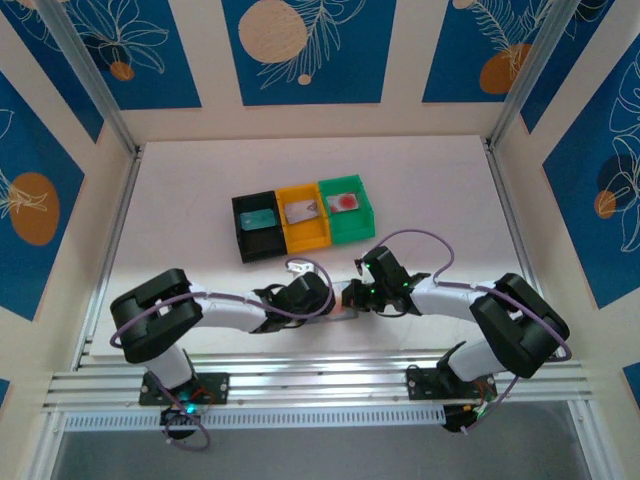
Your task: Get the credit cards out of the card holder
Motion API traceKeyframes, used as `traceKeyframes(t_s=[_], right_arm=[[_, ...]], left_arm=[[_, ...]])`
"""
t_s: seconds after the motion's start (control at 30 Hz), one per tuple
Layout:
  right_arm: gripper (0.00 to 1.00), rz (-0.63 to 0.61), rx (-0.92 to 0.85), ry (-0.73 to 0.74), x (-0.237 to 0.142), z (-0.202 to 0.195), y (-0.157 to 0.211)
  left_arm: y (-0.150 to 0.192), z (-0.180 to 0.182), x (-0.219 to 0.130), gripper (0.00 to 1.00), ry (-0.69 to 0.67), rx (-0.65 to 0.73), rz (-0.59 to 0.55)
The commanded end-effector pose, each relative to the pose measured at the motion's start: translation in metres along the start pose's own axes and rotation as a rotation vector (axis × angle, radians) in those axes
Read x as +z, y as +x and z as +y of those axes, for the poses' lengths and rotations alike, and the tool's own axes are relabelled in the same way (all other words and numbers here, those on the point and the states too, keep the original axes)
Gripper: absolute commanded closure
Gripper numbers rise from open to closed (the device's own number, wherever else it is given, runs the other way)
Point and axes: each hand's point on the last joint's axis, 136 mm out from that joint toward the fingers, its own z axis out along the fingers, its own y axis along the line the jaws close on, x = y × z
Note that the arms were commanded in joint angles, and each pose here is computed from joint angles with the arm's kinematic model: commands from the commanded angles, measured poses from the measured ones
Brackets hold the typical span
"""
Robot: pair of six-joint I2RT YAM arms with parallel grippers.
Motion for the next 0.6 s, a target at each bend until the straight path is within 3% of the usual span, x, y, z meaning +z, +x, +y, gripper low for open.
traceKeyframes(t_s=[0.0,0.57], right_arm=[[1.0,0.064,0.047,0.088,0.0062,-0.0288,0.0207],[1.0,0.076,0.056,0.093,0.0077,-0.032,0.024]], left_arm=[[0.0053,-0.0017,0.0031,0.7,0.003,0.032,0.009],[0.0009,0.0006,-0.0016,0.81,-0.004,0.029,-0.01]])
